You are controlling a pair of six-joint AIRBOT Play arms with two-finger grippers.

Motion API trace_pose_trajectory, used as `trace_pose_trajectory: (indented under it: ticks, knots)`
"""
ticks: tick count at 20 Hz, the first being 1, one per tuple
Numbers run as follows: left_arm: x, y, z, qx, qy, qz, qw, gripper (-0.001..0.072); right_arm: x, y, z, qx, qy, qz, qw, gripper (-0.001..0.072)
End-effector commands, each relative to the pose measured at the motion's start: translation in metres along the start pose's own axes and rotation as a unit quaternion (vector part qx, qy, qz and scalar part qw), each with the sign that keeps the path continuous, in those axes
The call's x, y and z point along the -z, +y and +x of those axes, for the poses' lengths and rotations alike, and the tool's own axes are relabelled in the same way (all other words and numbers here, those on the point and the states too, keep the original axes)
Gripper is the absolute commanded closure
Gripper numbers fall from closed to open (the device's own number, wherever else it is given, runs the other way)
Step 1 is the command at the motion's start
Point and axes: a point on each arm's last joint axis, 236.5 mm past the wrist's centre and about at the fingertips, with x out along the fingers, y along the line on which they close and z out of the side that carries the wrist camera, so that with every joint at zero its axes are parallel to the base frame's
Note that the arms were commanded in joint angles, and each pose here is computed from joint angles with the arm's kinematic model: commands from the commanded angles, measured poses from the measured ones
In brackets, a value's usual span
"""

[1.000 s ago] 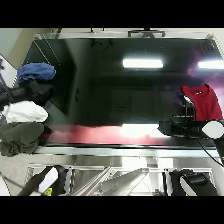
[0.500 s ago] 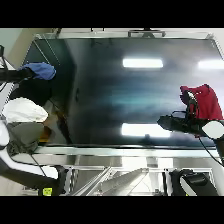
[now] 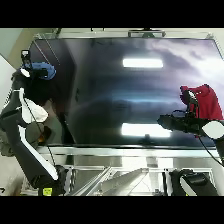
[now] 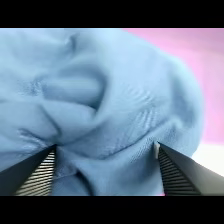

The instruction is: Fold the shirts.

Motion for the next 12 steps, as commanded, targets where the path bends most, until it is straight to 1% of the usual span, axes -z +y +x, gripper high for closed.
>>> trace_pose_trajectory:
  ticks: [1,2,4,6,8,10,12]
  knots:
    - [0.013,0.010,0.023,-0.019,-0.008,-0.002,1.000,0.0260,0.000,0.001,0.000,-0.002,0.000,0.001,1.000,0.0695]
    - [0.019,0.011,0.024,-0.017,0.001,-0.004,1.000,0.0383,0.000,0.002,0.000,-0.004,0.000,0.002,1.000,0.0695]
    - [0.018,0.009,0.017,-0.011,0.012,-0.004,1.000,0.0668,0.000,0.002,0.000,-0.003,-0.001,0.002,1.000,0.0695]
    - [-0.008,0.001,-0.004,-0.002,-0.001,-0.006,1.000,0.0674,-0.001,0.002,0.000,-0.004,-0.001,0.002,1.000,0.0695]
    - [-0.051,-0.017,-0.042,0.013,-0.030,-0.004,0.999,0.0675,0.000,0.002,0.000,-0.004,-0.001,0.001,1.000,0.0695]
    - [-0.106,-0.043,-0.097,0.034,-0.082,-0.007,0.996,0.0675,0.000,0.002,0.000,-0.004,-0.001,0.001,1.000,0.0695]
    - [-0.159,-0.078,-0.165,0.074,-0.136,-0.017,0.988,0.0675,0.000,0.002,0.000,-0.004,-0.001,0.001,1.000,0.0695]
